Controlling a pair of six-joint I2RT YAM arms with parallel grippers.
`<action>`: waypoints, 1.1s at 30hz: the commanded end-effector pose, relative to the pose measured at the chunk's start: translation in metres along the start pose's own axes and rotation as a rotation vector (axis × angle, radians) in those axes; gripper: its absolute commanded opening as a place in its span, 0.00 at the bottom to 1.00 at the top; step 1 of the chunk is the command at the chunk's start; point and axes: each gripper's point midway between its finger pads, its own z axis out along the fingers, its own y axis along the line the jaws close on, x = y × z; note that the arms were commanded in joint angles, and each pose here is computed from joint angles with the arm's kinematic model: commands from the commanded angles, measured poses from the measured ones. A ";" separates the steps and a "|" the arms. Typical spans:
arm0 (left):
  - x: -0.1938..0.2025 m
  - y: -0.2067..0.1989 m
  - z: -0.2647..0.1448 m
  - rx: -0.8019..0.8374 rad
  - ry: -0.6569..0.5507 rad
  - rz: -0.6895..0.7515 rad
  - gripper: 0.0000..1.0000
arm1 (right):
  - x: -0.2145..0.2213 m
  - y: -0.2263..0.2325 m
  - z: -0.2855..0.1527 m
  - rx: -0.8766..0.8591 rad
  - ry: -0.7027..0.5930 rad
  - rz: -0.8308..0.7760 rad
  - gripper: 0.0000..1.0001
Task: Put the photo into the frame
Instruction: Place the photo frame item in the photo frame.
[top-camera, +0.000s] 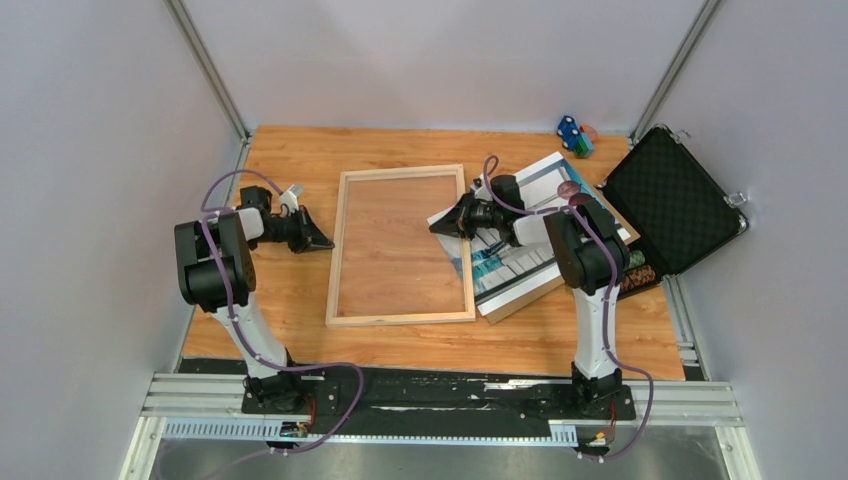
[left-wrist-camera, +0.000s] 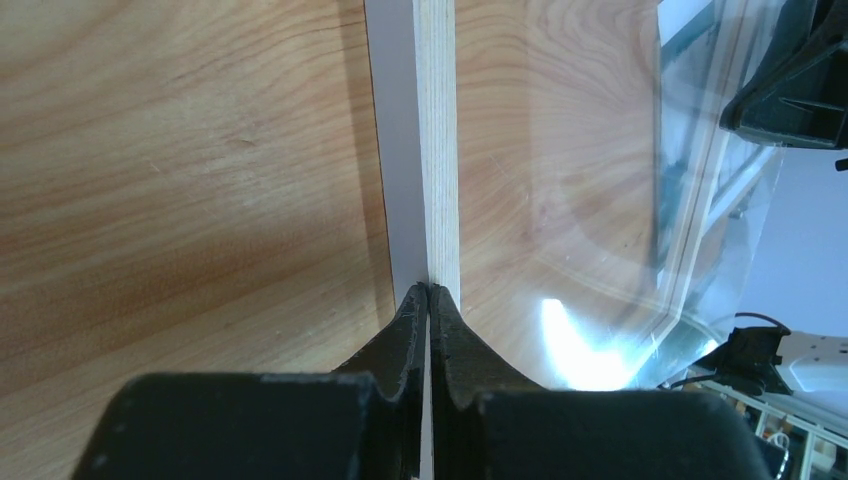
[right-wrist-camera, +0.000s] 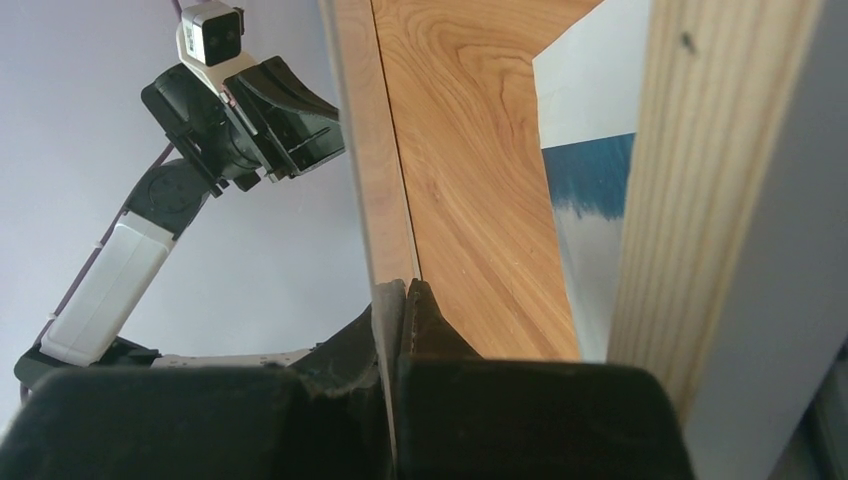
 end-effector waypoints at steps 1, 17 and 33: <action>0.003 0.013 0.009 -0.048 0.019 0.023 0.03 | 0.021 0.031 0.003 -0.030 0.063 -0.043 0.00; 0.004 0.015 0.009 -0.051 0.020 0.019 0.01 | 0.021 0.033 0.008 0.004 0.084 -0.058 0.00; 0.004 0.017 0.010 -0.059 0.023 0.021 0.00 | 0.024 0.044 0.007 -0.043 0.115 0.036 0.00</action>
